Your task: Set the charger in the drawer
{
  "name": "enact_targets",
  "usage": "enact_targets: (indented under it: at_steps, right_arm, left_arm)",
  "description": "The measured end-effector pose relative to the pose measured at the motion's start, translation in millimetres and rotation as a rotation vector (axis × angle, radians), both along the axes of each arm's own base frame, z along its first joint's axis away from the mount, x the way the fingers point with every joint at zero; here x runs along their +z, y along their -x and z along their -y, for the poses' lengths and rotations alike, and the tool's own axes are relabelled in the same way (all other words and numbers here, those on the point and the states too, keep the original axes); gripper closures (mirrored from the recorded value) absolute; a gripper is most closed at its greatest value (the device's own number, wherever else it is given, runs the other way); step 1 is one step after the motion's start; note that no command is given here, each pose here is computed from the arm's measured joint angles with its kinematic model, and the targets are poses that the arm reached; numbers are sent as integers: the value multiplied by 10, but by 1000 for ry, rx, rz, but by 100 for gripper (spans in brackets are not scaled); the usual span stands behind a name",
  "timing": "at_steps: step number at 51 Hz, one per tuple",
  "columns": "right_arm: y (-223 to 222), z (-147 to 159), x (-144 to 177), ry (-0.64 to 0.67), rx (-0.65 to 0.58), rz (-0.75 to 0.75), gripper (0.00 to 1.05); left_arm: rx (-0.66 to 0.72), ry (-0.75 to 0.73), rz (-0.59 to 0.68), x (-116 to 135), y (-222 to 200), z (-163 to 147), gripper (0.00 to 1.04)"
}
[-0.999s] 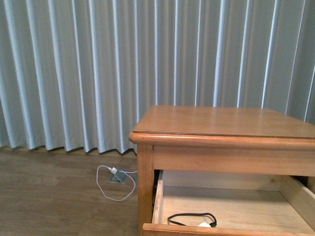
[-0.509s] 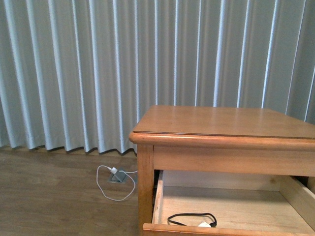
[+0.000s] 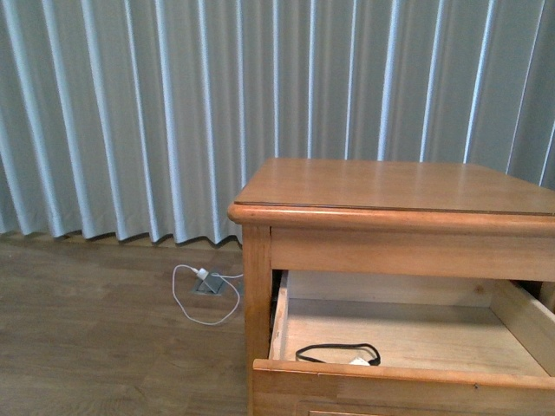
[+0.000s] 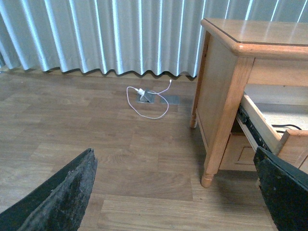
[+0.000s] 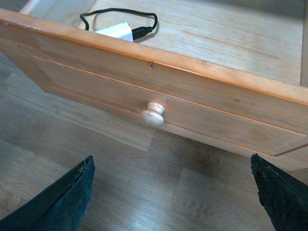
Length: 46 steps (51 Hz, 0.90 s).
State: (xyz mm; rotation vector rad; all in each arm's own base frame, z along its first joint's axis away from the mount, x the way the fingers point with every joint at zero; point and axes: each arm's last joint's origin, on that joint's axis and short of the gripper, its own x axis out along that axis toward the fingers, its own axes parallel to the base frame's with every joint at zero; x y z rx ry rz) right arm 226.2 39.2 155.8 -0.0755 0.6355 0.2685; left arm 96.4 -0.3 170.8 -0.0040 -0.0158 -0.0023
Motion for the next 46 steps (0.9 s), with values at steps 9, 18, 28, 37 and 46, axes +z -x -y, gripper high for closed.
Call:
enact_targets:
  at_steps: [9,18,28,37,46]
  right_arm:
    - [-358,-77,-115,15,-61,-32,9]
    - [-598,-107,-260,24,-111,-54,9]
    - [-847,-138,-309,12,-168,-21,9]
    - [-1082,-170,-317,19,-211,17,9]
    - [-1345,-221,-357,22,-266,52,9]
  left_arm:
    - [0,0,0,0,0,0,6]
    - [0,0,0,0,0,0,6]
    - [0,0,0,0,0,0,6]
    - [0,0,0,0,0,0,6]
    - [0,0,0,-1,0,0,6]
